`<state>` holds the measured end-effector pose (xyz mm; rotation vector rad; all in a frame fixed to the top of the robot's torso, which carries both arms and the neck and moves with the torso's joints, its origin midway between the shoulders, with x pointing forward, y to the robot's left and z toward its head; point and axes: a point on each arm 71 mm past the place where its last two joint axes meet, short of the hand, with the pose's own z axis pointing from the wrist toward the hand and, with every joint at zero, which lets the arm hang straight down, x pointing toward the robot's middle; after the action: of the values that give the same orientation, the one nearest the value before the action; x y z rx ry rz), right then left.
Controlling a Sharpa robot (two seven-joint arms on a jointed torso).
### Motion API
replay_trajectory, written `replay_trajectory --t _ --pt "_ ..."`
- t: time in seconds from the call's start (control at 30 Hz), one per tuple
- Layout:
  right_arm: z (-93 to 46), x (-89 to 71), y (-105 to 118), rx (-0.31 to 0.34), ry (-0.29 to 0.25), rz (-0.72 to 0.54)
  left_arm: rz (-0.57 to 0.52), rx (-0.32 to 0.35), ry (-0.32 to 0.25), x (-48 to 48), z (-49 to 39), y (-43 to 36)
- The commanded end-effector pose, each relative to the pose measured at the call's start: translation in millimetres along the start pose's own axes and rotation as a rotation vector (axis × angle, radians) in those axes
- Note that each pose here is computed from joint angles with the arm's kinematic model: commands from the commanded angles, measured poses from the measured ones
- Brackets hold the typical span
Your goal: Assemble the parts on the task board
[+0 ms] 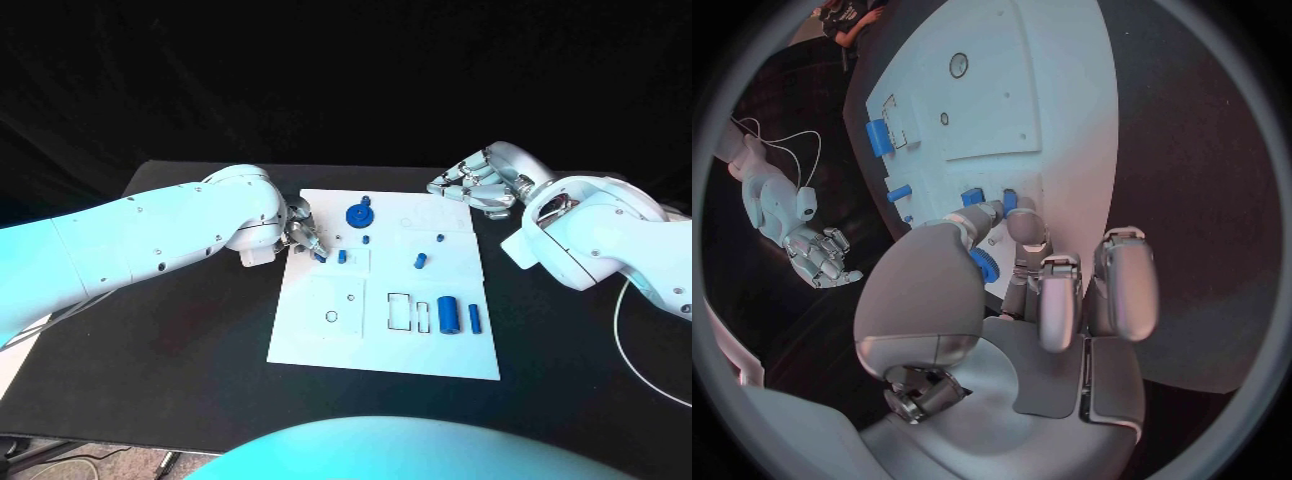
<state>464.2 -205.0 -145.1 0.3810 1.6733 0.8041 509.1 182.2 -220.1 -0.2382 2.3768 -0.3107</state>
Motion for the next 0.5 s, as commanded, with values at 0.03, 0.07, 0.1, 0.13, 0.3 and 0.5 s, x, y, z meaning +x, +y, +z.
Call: replay_trajectory --t 0.03,0.07,0.1,0.13,0.3,0.5 --pt "-0.1 1.4 0.8 -0.009 0.012 -0.006 0.046 -0.027 0.046 6.3 1.6 3.0" --pt "-0.1 1.4 0.9 -0.009 0.012 -0.006 0.047 -0.027 0.048 6.5 1.5 3.0" --pt "-0.1 1.4 0.9 -0.009 0.012 -0.006 0.048 -0.027 0.049 6.6 1.5 2.9" --pt "-0.1 1.5 1.0 -0.009 0.012 -0.006 0.049 -0.028 0.050 6.7 1.5 2.8" --pt "-0.1 1.7 1.2 -0.010 0.012 -0.006 0.050 -0.028 0.050 7.0 1.5 2.3" --pt "-0.1 1.9 1.5 -0.011 0.013 -0.006 0.048 -0.025 0.046 7.4 2.5 -1.3"
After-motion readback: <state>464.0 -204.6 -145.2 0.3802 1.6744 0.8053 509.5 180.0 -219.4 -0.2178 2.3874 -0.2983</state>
